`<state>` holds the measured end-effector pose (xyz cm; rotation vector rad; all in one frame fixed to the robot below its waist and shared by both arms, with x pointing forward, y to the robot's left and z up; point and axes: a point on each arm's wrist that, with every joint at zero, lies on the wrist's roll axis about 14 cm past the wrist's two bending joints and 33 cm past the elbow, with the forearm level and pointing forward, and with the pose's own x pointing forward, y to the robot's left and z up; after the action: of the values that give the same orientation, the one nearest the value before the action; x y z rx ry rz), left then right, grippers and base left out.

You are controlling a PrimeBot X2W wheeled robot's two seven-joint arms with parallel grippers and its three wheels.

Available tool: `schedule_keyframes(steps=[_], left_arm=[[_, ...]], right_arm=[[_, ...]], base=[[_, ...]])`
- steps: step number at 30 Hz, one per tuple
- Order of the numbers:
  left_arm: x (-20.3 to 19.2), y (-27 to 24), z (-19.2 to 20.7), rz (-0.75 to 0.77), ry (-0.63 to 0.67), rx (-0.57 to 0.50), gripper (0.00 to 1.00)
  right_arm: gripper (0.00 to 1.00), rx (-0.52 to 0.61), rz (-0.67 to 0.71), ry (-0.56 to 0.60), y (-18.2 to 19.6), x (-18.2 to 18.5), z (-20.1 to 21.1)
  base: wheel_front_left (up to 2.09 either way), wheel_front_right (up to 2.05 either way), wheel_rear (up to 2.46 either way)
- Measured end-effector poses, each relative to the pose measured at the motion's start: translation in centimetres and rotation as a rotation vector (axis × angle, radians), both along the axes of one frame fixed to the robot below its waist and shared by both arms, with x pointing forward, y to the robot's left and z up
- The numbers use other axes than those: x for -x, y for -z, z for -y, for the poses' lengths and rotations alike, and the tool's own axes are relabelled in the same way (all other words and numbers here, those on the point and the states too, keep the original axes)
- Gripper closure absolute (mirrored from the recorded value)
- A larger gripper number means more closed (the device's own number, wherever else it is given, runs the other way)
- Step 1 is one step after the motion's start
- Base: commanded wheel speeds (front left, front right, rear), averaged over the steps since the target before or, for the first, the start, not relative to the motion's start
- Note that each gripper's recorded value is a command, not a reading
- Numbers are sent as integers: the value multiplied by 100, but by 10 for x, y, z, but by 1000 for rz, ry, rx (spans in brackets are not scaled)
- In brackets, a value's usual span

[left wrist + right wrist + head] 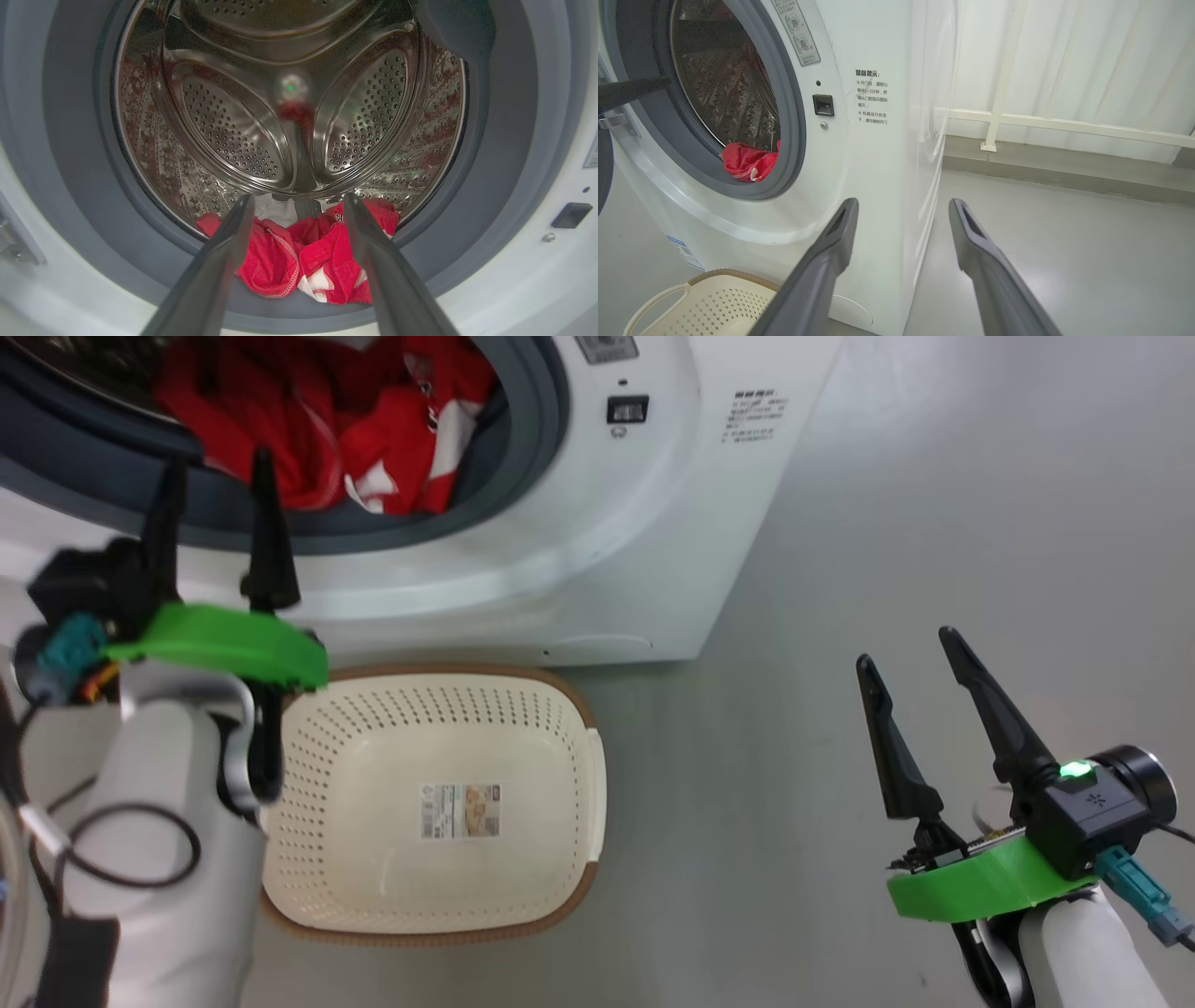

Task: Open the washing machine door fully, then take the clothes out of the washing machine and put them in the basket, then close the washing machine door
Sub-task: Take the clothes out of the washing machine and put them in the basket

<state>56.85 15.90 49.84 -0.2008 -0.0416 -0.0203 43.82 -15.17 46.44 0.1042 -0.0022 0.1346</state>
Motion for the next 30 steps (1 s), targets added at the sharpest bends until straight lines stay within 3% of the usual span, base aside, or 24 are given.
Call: schedule_keyframes(steps=[8,13,20,30], left_arm=[[-54,28,8,-83,5,-19,0],[-79,57,5,-199,-10,-113,0],[-90,102,6,-408,9,-271,0],[-90,125,-9,-531,-34,-429,0]], right_arm=[[0,9,-41,7,24,-18,4],[0,18,-72,8,40,-26,7],[0,29,-99,29,50,-24,16],[0,21,-118,42,56,-22,20]], base=[[0,0,0],[0,0,0],[0,0,0],[0,0,0]])
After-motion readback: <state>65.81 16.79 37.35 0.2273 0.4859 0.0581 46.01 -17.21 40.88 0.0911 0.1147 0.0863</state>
